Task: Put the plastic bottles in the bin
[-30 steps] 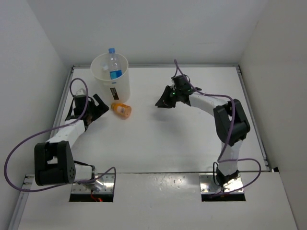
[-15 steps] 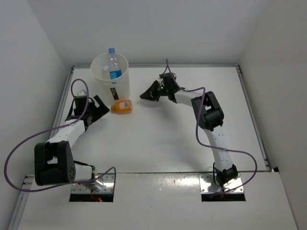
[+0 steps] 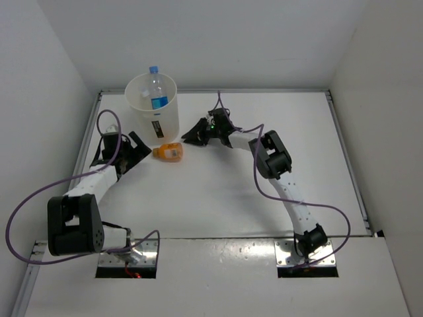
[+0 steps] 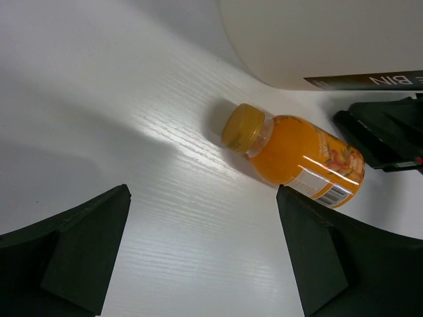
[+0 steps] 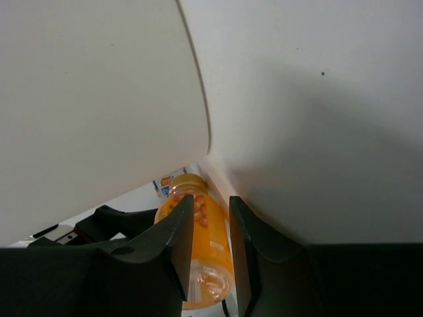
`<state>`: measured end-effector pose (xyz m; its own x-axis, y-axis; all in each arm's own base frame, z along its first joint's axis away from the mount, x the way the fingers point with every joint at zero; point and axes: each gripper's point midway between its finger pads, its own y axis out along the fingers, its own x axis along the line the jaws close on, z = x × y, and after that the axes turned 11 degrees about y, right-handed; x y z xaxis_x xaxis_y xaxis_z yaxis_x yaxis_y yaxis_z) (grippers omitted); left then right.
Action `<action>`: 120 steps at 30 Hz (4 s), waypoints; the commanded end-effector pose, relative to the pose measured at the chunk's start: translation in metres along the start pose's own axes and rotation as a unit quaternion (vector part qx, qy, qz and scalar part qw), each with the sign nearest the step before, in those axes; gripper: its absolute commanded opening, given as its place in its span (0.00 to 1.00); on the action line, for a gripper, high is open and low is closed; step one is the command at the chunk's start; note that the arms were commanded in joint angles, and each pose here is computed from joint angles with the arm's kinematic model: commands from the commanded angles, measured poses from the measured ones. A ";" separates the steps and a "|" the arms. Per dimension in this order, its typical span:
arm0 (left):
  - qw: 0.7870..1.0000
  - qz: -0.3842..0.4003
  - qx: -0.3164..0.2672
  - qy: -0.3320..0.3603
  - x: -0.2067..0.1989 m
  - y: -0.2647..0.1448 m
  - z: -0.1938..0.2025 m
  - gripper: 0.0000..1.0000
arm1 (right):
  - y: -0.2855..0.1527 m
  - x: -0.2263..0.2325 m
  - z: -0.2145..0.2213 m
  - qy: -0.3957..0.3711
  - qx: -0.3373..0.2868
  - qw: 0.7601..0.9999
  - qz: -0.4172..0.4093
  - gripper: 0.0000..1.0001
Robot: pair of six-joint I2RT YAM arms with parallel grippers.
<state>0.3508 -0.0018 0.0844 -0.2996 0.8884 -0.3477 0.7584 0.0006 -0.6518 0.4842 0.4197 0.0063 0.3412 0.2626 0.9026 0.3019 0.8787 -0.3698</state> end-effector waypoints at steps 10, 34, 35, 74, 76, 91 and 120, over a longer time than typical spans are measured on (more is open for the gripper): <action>0.988 0.055 0.013 -0.144 -0.027 0.010 0.003 1.00 | 0.007 -0.015 0.063 -0.009 0.059 0.998 0.006 0.29; 0.976 0.086 0.104 -0.173 -0.067 0.045 0.042 1.00 | 0.000 -0.036 0.100 -0.026 0.103 0.993 0.044 0.29; 0.977 0.092 0.102 -0.164 -0.071 0.045 0.040 1.00 | 0.000 -0.036 0.100 -0.026 0.103 0.993 0.044 0.29; 0.993 0.047 -0.044 0.095 -0.078 -0.020 -0.052 0.00 | -0.058 -0.068 0.073 0.040 0.066 0.991 0.105 0.29; 0.990 0.053 -0.038 0.122 -0.084 -0.026 -0.050 0.00 | -0.063 -0.073 0.070 0.045 0.060 0.990 0.116 0.29; 0.963 0.036 -0.104 0.245 -0.150 -0.064 -0.089 0.00 | -0.088 -0.100 0.070 0.075 0.058 0.984 0.150 0.29; 0.954 -0.036 -0.242 0.172 -0.150 -0.038 -0.209 0.07 | -0.122 -0.101 0.064 0.060 0.044 0.984 0.163 0.29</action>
<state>0.4786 -0.0490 0.2860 -0.1816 0.9833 0.0080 0.9328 0.1748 -0.3151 0.3737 0.3297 -0.0064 0.4108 0.4399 0.7986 0.1202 0.8421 -0.5257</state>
